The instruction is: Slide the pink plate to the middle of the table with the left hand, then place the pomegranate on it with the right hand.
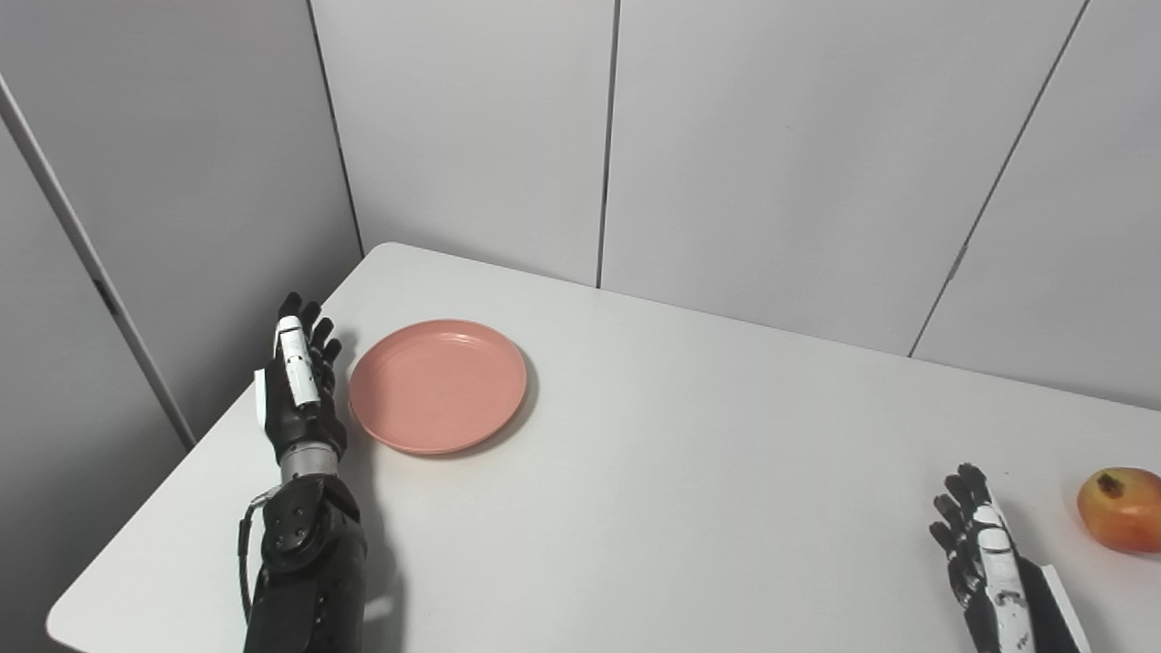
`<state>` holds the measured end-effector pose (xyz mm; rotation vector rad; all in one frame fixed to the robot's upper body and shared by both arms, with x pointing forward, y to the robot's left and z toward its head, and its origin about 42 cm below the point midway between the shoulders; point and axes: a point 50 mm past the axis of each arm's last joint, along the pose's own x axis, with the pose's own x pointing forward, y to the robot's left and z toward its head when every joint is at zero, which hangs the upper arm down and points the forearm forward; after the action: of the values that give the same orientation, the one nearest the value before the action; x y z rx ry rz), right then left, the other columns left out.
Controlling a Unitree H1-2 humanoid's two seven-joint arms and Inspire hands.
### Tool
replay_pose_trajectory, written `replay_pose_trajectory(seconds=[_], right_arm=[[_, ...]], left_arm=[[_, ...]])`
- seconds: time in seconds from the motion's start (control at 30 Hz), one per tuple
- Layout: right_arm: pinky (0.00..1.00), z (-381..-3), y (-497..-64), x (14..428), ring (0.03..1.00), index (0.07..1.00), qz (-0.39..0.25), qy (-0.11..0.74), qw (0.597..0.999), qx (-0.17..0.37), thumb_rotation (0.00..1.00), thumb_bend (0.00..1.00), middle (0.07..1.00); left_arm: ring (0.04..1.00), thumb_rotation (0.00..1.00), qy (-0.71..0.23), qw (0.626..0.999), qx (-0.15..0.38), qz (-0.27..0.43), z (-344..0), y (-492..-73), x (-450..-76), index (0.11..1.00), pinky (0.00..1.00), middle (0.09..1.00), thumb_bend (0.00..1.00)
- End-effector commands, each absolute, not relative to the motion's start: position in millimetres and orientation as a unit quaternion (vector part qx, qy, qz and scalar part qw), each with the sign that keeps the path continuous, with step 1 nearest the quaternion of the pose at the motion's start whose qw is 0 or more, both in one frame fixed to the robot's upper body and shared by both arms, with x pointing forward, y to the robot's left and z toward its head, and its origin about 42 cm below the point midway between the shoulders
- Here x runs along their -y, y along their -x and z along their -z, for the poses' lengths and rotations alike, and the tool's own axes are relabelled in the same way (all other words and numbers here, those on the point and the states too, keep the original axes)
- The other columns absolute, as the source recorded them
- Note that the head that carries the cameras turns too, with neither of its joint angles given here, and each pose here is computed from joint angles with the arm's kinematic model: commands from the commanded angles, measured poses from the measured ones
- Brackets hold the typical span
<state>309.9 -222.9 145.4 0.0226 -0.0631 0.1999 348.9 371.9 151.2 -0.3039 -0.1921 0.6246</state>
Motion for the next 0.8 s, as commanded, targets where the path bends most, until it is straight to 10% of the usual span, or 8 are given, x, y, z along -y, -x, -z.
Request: replay_pose_trajectory(seconds=[0.0,0.77], right_arm=[[1.0,-161,-313,224,0.998,1.0,-0.105,-0.009,0.992,0.062,1.0,0.14,1.0],[1.0,-161,-314,224,0.995,1.0,-0.103,-0.006,0.993,0.061,1.0,0.14,1.0]], left_arm=[[0.932,1.0,0.14,0.935,0.132,-0.297,-171,-360,-376,0.926,0.93,0.938,0.38],[0.924,1.0,0.141,0.949,0.09,-0.269,-141,-375,-370,0.915,0.92,0.935,0.36]])
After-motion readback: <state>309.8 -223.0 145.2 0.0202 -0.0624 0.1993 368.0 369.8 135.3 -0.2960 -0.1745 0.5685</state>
